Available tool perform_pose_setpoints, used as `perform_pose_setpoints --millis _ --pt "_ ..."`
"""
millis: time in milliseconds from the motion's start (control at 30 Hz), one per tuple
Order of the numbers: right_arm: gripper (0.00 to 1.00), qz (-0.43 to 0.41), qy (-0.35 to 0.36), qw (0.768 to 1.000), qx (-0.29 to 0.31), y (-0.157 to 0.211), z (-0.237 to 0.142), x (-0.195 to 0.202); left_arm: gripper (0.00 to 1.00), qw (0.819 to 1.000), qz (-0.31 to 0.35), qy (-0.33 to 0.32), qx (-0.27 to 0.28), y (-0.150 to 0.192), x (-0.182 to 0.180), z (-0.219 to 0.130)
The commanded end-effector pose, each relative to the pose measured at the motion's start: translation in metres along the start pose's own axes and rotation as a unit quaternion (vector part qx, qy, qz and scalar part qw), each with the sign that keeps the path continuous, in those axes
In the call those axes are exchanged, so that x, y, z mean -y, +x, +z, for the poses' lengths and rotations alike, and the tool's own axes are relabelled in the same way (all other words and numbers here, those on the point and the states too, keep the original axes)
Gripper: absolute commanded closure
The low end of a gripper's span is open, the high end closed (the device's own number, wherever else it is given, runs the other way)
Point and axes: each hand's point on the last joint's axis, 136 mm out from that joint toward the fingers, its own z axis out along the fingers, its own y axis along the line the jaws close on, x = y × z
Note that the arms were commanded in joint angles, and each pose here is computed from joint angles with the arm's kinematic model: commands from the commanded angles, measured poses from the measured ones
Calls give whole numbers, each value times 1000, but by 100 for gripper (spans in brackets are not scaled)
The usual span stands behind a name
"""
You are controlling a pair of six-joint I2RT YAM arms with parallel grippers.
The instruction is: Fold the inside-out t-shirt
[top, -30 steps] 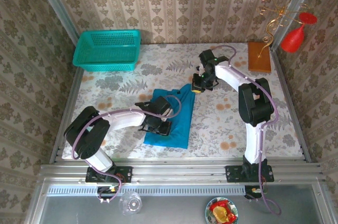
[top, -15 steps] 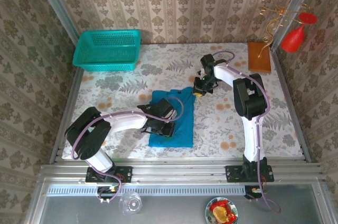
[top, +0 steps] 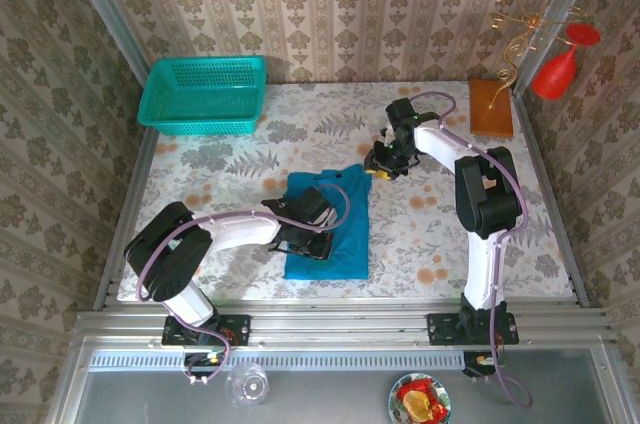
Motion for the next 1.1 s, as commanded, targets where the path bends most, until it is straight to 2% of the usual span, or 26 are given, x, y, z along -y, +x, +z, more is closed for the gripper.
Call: perform_pose_setpoints --millis 0,100,300,533,733,800,933,1067 --pt "63 11 -21 1000 -19 11 11 -10 95 996 -16 -34 -77 42 -20 17" --pt "61 8 5 1000 -28 13 21 -6 94 996 -7 -56 -64 42 -28 4" --pt "60 18 28 999 -27 14 27 0 87 998 -38 -39 -29 36 -40 -20" --pt "60 8 53 998 -27 17 29 -3 87 997 -54 24 39 -12 -28 -47" --pt "55 -2 92 996 -11 26 17 2 86 994 -69 17 79 -54 -48 -68" --pt "54 -4 89 996 -11 29 19 2 88 995 -64 -8 79 -64 -61 -68" --pt "54 -1 75 997 -25 33 30 2 91 995 -56 -72 42 -75 -87 -60" --pt "54 1 83 996 -26 36 34 4 92 993 -73 -86 22 -79 -105 -48"
